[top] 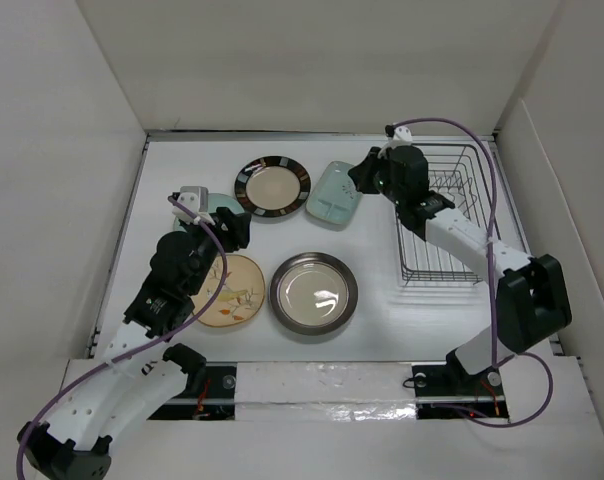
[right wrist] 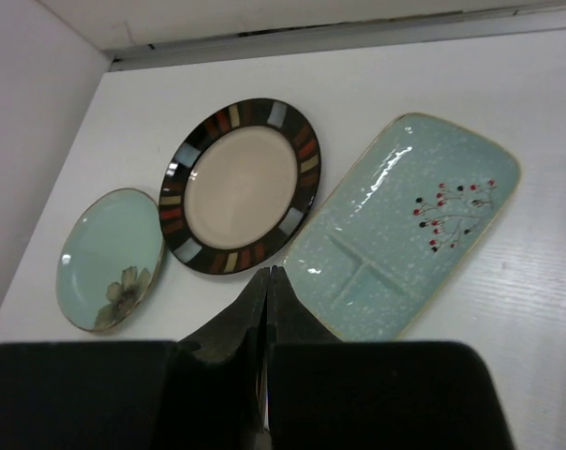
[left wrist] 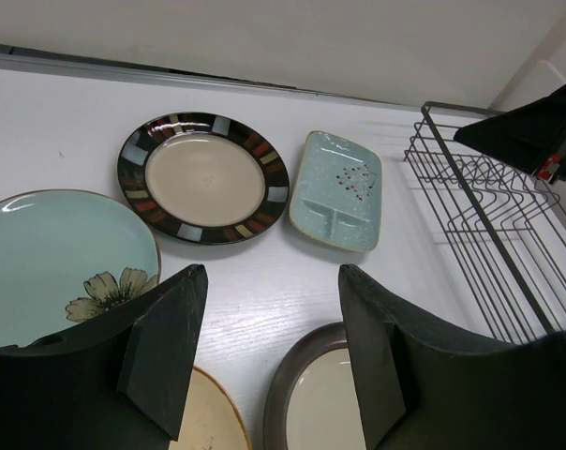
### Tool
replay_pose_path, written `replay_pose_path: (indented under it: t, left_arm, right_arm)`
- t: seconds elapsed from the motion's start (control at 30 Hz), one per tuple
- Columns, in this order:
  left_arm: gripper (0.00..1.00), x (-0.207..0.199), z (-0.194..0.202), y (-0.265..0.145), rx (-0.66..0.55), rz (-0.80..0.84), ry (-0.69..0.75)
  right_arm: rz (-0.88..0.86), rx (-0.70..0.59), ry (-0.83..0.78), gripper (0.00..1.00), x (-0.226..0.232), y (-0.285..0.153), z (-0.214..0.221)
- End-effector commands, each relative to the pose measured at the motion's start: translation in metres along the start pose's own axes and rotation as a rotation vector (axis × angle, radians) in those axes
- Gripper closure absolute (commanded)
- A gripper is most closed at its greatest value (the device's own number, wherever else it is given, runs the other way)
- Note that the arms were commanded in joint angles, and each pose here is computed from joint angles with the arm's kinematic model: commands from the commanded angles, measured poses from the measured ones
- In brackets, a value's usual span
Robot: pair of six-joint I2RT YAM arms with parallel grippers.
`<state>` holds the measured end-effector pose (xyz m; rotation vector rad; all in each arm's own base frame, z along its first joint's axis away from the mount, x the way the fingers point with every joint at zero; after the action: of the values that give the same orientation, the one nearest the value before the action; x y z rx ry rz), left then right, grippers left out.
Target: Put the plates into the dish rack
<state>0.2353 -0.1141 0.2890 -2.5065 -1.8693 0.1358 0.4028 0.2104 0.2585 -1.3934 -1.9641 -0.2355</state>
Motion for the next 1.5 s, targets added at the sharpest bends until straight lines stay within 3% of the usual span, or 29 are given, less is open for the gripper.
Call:
replay_pose_path:
  t: [0.0, 0.2, 0.23, 0.3, 0.33, 0.37, 0.4, 0.47, 0.53, 0.73, 0.8, 0.83, 0.93, 1.23, 1.47]
  left_arm:
    - [0.45, -0.003, -0.018, 0.000, -0.062, 0.014, -0.026]
    - [0.46, -0.007, -0.022, -0.007, -0.081, 0.062, -0.007]
    - [0.48, -0.008, -0.025, -0.010, -0.093, 0.069, -0.008]
    - [0.52, -0.008, -0.026, -0.012, -0.102, 0.079, -0.008]
    - [0.58, -0.010, -0.029, -0.016, -0.114, 0.092, -0.011]
    - [0.63, -0.013, -0.031, -0.018, -0.123, 0.122, -0.009]
    - [0.67, -0.014, -0.033, -0.020, -0.133, 0.130, -0.010]
    - [0.89, -0.013, -0.036, -0.025, -0.152, 0.132, -0.012]
    - [1.00, -0.012, -0.039, -0.029, -0.164, 0.131, -0.015]
    - [0.97, -0.012, -0.045, -0.034, -0.186, 0.136, -0.020]
    - [0.87, -0.016, -0.044, -0.035, -0.182, 0.164, -0.017]
    - [0.76, -0.017, -0.045, -0.035, -0.183, 0.174, -0.016]
    - [0.62, -0.021, -0.042, -0.033, -0.171, 0.197, -0.013]
    - [0.58, -0.030, -0.045, -0.037, -0.179, 0.271, -0.015]
    - [0.58, -0.027, -0.044, -0.037, -0.181, 0.251, -0.012]
  right_arm:
    - [-0.043, -0.006, 0.061, 1.00, 0.004, 0.009, -0.003]
    - [0.139, -0.020, 0.064, 0.97, -0.034, 0.029, 0.018]
    - [0.162, -0.032, 0.069, 0.93, -0.038, 0.028, 0.018]
    - [0.201, -0.053, 0.090, 0.68, -0.047, 0.030, 0.021]
    - [0.216, -0.047, 0.094, 0.59, -0.051, 0.032, 0.025]
    - [0.237, -0.058, 0.098, 0.44, -0.055, 0.034, 0.025]
    - [0.253, -0.066, 0.114, 0.42, -0.058, 0.035, 0.026]
    - [0.301, -0.090, 0.120, 0.36, -0.070, 0.040, 0.030]
    - [0.346, -0.088, 0.128, 0.35, -0.078, 0.048, 0.034]
    - [0.390, -0.077, 0.173, 0.35, -0.085, 0.063, 0.042]
    - [0.433, -0.069, 0.178, 0.35, -0.090, 0.070, 0.051]
    - [0.450, -0.069, 0.179, 0.35, -0.094, 0.071, 0.053]
    - [0.514, -0.055, 0.194, 0.37, -0.105, 0.075, 0.068]
    - [0.524, 0.003, 0.299, 0.38, -0.118, 0.089, 0.100]
    - [0.510, 0.017, 0.371, 0.51, -0.127, 0.103, 0.114]
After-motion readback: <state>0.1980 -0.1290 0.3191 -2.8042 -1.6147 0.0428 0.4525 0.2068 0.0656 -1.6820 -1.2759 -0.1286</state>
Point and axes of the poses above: each gripper's point midway between its finger pads, its own y axis out along the fingers, its own x axis along the line the jaws close on, z = x × y, the point moved 4 cm from there along -y, back along the fingers, and after that the axes turned 15 degrees about y, right-handed, at the moved point
